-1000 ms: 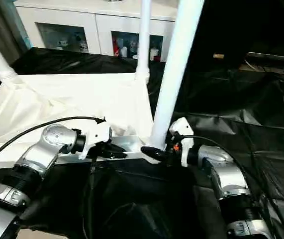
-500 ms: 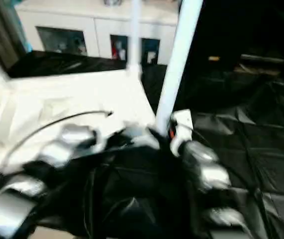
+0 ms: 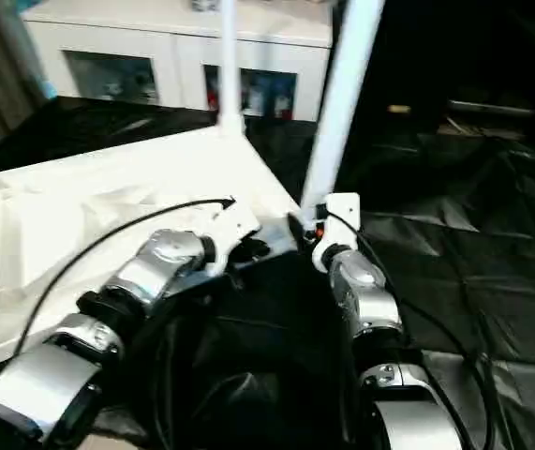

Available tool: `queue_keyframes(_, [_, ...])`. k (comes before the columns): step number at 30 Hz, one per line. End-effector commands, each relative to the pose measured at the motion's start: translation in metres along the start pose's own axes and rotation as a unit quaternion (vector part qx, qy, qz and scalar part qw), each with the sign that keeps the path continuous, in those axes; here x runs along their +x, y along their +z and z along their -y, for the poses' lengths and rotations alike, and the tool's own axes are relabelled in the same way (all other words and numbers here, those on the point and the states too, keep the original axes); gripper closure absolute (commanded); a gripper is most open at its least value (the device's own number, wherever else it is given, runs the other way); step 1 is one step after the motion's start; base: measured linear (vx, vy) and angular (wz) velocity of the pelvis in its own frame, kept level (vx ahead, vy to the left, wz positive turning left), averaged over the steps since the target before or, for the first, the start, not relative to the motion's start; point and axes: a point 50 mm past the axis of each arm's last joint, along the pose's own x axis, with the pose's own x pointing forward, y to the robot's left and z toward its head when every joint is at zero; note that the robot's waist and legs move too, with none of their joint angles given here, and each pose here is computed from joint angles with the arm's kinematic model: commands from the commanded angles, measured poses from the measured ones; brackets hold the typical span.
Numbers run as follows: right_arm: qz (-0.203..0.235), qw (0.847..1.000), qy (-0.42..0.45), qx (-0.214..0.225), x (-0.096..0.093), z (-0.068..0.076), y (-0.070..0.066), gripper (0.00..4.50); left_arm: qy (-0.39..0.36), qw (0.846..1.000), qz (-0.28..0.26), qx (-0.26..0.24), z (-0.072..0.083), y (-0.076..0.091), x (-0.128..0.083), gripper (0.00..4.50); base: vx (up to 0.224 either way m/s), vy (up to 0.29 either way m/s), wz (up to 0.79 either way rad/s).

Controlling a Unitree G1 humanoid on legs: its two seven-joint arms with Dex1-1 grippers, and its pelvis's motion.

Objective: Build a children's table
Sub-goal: Rotate leg to tighten

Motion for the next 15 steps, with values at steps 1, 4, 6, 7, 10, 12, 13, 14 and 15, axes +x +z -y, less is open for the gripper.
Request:
queue_keyframes(1, [-0.028,0.996,0.083,-0.015,0.002,-0.021,-0.01,0.63,-0.049,0.997,0.051,0.03,0.012,0.015,0.005,4.5,0.0,0.0,0.0])
queue_keyframes(4, [-0.031,0.99,0.127,-0.044,-0.006,-0.015,-0.007,0.63,-0.079,0.995,0.049,0.038,0.013,0.008,-0.002,4.5,0.0,0.0,0.0])
queue_keyframes(6, [-0.035,0.983,0.169,-0.068,-0.015,-0.009,-0.004,0.63,-0.112,0.992,0.045,0.048,0.014,0.001,-0.01,4.5,0.0,0.0,0.0])
queue_keyframes(7, [-0.036,0.979,0.185,-0.074,-0.019,-0.007,-0.003,0.63,-0.127,0.99,0.045,0.05,0.015,-0.002,-0.013,4.5,0.0,0.0,0.0])
queue_keyframes(10, [-0.041,0.973,0.212,-0.084,-0.025,-0.004,-0.002,0.63,-0.153,0.985,0.057,0.049,0.017,-0.003,-0.018,4.5,0.0,0.0,0.0])
queue_keyframes(12, [-0.044,0.968,0.233,-0.087,-0.03,-0.003,0.0,0.63,-0.176,0.981,0.063,0.043,0.019,-0.005,-0.022,4.5,0.0,0.0,0.0])
queue_keyframes(13, [-0.046,0.965,0.243,-0.088,-0.032,-0.002,0.0,0.63,-0.187,0.979,0.065,0.04,0.02,-0.006,-0.025,4.5,0.0,0.0,0.0])
queue_keyframes(14, [-0.05,0.962,0.254,-0.09,-0.035,-0.001,0.001,0.63,-0.198,0.977,0.065,0.039,0.021,-0.007,-0.027,4.5,0.0,0.0,0.0])
queue_keyframes(15, [-0.054,0.959,0.263,-0.09,-0.036,0.0,0.001,0.63,-0.204,0.976,0.064,0.04,0.022,-0.008,-0.029,4.5,0.0,0.0,0.0])
